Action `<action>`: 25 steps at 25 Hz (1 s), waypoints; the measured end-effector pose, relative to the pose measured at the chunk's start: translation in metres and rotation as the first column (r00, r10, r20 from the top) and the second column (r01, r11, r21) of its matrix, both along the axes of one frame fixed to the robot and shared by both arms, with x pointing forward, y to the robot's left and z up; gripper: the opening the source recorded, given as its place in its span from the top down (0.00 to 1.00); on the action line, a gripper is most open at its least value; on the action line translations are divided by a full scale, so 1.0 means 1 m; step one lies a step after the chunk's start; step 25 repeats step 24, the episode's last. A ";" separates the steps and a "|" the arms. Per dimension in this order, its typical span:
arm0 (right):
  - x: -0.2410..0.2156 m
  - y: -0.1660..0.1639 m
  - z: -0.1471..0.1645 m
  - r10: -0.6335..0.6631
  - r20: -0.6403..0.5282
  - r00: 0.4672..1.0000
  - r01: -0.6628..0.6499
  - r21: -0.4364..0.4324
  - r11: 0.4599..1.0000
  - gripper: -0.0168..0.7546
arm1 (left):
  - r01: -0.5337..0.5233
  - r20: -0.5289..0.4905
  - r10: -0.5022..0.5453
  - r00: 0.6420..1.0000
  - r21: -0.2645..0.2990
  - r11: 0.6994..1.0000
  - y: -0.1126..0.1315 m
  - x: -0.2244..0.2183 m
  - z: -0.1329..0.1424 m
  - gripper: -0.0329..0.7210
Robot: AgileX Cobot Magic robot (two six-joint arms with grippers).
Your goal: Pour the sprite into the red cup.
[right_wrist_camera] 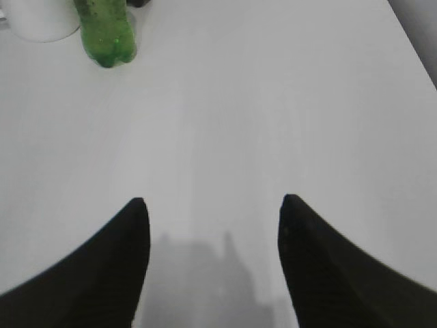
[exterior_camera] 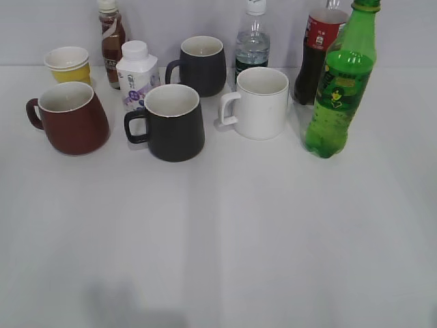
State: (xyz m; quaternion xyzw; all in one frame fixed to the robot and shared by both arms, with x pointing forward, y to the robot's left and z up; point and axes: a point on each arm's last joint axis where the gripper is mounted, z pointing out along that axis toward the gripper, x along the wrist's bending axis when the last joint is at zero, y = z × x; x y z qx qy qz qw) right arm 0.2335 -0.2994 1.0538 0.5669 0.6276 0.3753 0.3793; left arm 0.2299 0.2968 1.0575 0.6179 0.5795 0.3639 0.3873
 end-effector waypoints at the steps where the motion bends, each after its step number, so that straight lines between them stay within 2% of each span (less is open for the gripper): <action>1: 0.000 0.000 0.000 0.000 0.000 1.000 0.000 0.000 1.000 0.40 | 0.000 0.000 0.000 1.000 0.000 1.000 0.000 0.000 0.000 0.64; 25: 0.000 0.000 0.000 0.000 0.000 1.000 0.000 0.000 1.000 0.40 | 0.000 0.000 0.000 1.000 0.000 1.000 0.000 0.000 0.000 0.64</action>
